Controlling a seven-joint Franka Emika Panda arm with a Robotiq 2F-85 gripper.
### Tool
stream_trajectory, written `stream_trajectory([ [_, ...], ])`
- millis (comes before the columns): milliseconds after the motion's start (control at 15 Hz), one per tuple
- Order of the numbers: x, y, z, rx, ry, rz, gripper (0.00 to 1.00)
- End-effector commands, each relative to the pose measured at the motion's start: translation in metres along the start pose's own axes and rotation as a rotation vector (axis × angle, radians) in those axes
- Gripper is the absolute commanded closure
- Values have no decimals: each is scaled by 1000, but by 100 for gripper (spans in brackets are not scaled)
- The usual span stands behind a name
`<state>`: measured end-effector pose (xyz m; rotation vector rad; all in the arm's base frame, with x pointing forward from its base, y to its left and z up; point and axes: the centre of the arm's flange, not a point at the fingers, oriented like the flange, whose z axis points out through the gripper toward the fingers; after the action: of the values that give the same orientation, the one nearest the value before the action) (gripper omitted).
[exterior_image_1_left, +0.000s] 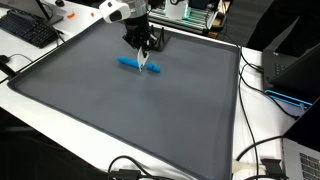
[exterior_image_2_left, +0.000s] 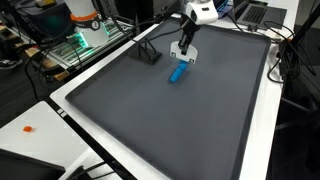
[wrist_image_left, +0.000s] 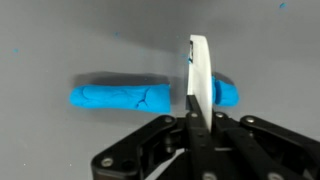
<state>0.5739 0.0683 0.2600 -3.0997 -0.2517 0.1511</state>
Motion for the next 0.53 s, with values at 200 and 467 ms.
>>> stream_trajectory([
  [200, -1, 16, -36, -63, 41, -9, 99],
  [467, 1, 27, -34, -82, 53, -17, 99],
])
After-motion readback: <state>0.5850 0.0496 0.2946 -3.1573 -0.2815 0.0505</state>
